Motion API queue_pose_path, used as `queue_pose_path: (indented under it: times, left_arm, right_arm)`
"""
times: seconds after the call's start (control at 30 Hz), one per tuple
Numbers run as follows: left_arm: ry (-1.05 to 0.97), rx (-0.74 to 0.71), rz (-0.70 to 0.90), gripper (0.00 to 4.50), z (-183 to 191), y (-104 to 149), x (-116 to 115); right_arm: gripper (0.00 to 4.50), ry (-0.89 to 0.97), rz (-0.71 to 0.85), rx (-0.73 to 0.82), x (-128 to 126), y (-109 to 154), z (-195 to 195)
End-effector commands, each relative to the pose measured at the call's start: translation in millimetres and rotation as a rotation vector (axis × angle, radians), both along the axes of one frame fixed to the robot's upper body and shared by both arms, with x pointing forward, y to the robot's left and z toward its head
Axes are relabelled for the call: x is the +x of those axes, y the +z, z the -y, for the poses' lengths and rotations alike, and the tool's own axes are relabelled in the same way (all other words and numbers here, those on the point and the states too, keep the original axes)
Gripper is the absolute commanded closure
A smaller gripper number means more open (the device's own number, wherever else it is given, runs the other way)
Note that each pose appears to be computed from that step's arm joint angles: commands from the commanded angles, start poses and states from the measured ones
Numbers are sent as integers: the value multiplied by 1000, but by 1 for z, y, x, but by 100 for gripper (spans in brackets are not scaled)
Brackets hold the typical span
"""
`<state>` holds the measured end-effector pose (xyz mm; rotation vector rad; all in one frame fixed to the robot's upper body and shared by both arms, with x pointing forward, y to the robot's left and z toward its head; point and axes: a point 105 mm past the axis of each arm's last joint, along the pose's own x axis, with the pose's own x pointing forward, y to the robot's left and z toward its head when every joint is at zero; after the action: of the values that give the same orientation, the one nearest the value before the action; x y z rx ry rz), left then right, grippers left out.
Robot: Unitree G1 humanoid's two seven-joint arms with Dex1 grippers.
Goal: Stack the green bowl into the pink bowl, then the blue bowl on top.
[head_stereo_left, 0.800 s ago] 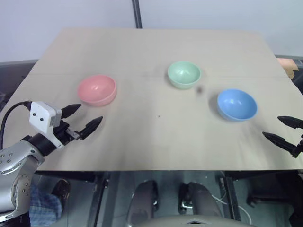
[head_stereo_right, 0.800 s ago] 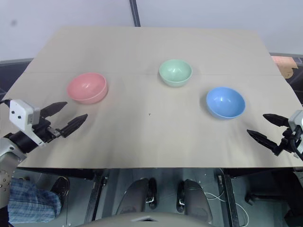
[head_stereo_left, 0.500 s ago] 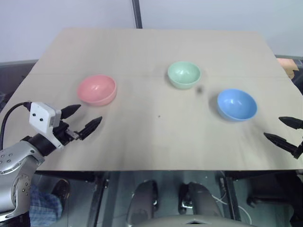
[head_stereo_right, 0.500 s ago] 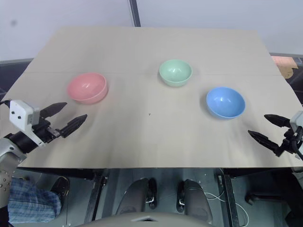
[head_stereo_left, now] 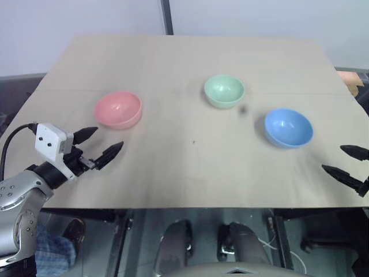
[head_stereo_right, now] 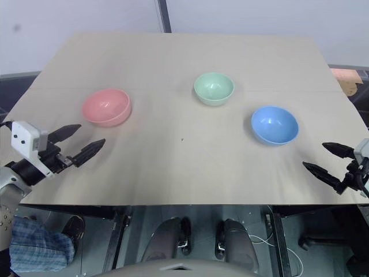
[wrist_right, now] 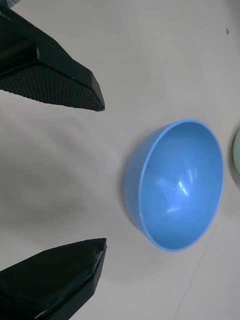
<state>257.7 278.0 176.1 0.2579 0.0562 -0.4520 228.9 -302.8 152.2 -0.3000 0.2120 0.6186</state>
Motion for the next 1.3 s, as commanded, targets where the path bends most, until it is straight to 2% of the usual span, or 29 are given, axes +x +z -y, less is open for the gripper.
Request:
queue_pose_path:
  times: [0.03,0.13,0.23,0.37,0.57,0.97,1.17,1.27,1.3]
  left_arm:
    - [-24,52,37,0,3,10,4]
    - [-40,72,29,0,6,16,13]
    - [-76,184,25,0,8,26,26]
    - [-93,280,44,0,6,36,46]
    - [-110,449,-19,0,-6,22,71]
    - [-169,562,-86,0,-8,4,105]
    - [-274,592,-235,0,-2,-15,106]
    - [-310,605,-254,0,5,-17,109]
    - [-320,608,-253,26,6,-17,110]
  right_arm:
    - [10,18,72,4,-2,18,-3]
    - [10,72,96,55,-4,27,-18]
    - [10,172,138,149,-8,45,-48]
    - [10,266,160,209,-15,53,-79]
    - [10,325,202,223,-18,62,-107]
    - [10,330,227,205,-18,62,-120]
    - [10,320,233,213,-18,62,-117]
    - [10,314,232,206,-18,61,-115]
    - [3,313,232,204,-18,61,-115]
